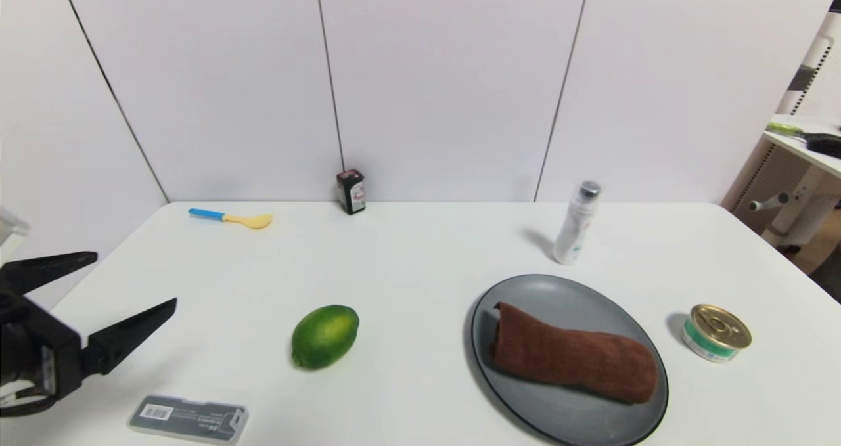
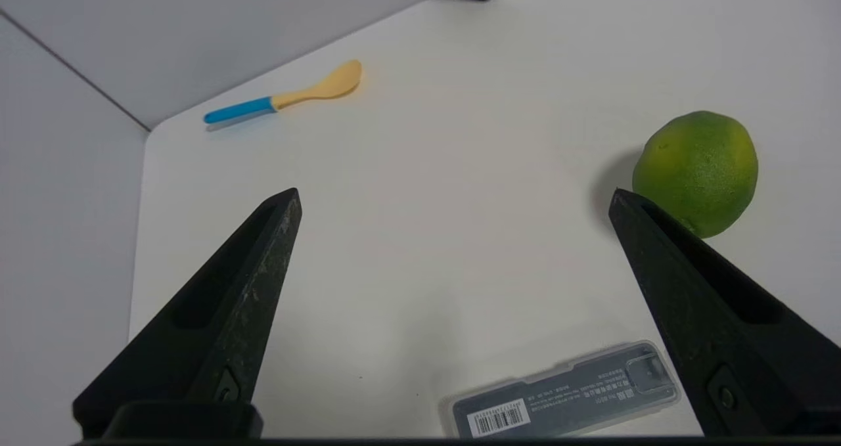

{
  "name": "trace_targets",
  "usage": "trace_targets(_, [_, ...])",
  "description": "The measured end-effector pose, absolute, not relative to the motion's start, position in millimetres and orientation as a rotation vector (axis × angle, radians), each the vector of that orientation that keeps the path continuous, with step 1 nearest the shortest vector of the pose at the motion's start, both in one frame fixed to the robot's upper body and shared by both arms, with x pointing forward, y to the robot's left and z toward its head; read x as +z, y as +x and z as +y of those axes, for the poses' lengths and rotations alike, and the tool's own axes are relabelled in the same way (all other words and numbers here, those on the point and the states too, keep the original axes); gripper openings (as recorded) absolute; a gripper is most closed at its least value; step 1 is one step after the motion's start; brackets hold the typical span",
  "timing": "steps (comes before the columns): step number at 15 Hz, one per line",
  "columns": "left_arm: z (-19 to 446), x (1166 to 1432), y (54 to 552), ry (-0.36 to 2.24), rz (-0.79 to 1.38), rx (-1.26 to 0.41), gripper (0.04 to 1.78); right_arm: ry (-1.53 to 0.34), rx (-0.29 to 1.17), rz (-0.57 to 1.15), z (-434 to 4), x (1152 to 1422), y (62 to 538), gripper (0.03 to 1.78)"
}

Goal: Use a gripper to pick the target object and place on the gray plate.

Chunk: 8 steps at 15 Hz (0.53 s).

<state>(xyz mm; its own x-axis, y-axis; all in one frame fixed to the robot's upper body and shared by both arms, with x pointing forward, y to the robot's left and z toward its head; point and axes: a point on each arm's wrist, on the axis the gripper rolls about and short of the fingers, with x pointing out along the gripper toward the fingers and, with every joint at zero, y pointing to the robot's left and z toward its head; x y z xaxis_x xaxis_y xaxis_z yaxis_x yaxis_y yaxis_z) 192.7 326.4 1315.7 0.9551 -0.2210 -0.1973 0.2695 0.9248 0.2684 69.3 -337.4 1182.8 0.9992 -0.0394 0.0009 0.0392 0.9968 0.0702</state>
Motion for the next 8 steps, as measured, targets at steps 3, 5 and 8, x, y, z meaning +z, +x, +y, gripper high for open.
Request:
trace_targets(3, [329.2, 1291.4, 146.6, 0.266, 0.068, -0.205, 1.69, 0.07, -0.04, -0.002, -337.4, 1182.8, 69.2, 1.71])
trace_targets(5, [329.8, 1272.6, 122.4, 0.228, 0.025, -0.173, 1.69, 0.07, -0.039, -0.002, -337.4, 1182.8, 69.3, 1.71])
trace_targets(8, [332.0, 1242.3, 94.7, 0.181, -0.031, -0.056, 1.69, 0.07, -0.04, -0.002, -337.4, 1182.8, 69.3, 1.71])
